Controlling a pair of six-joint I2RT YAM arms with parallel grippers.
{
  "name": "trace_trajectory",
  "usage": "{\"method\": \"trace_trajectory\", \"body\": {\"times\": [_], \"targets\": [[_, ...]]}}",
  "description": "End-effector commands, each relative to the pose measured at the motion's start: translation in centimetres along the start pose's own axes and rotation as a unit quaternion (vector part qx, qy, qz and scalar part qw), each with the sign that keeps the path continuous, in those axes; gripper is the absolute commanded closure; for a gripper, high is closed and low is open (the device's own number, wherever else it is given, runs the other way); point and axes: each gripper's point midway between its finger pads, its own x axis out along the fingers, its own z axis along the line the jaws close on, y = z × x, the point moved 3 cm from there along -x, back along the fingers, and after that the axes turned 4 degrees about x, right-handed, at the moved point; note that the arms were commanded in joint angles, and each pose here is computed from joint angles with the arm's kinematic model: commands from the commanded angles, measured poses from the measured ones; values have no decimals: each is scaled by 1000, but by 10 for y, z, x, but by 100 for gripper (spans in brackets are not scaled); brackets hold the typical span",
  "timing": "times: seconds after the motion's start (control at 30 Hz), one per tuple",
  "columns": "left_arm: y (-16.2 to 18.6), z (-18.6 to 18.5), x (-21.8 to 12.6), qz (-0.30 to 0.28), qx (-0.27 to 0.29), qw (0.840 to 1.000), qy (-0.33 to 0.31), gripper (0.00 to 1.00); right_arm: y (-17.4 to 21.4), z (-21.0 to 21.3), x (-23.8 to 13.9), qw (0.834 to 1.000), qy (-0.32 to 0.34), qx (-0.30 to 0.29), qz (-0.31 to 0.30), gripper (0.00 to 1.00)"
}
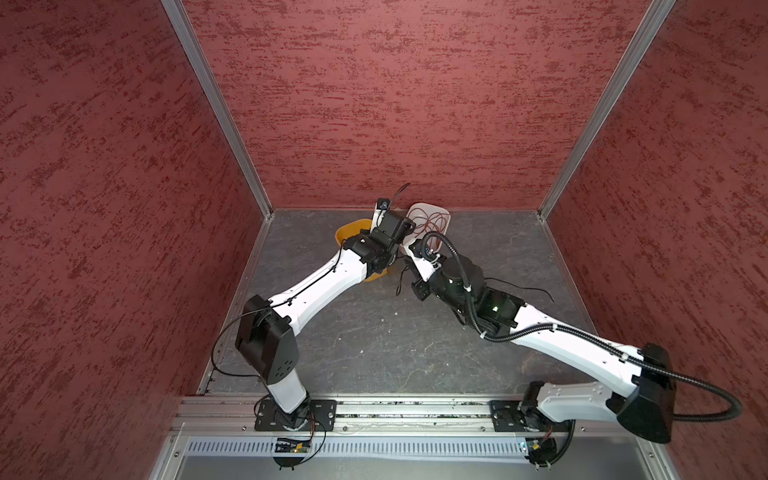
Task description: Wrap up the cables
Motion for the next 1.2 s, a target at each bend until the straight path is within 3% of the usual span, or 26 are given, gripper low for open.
{"method": "trace_trajectory", "body": {"times": [0.0, 0.17, 0.37, 0.57, 0.67, 0.77, 1.17], "targets": [[-14, 12, -6, -22, 1, 999, -37, 100, -33, -15, -5, 998, 33, -5, -44, 100], [-7, 0, -10, -18, 25, 1000, -6, 100, -42, -35, -6, 998, 42, 6, -53, 100], [1, -11, -17, -6, 65, 997, 48, 100, -38, -67, 4, 998, 52, 10, -23, 100], [11, -34, -35, 2, 128, 982, 141, 100, -36, -99, 18, 997, 60, 53, 11, 100], [10, -28, -41, 4, 124, 982, 140, 100, -31, -112, 28, 994, 93, 54, 36, 100], [8, -24, -52, -2, 117, 981, 152, 100, -19, -124, 39, 990, 111, 64, 64, 92], [-10, -13, -118, -52, 49, 957, 283, 100, 15, -157, 57, 982, 118, 109, 102, 91]]}}
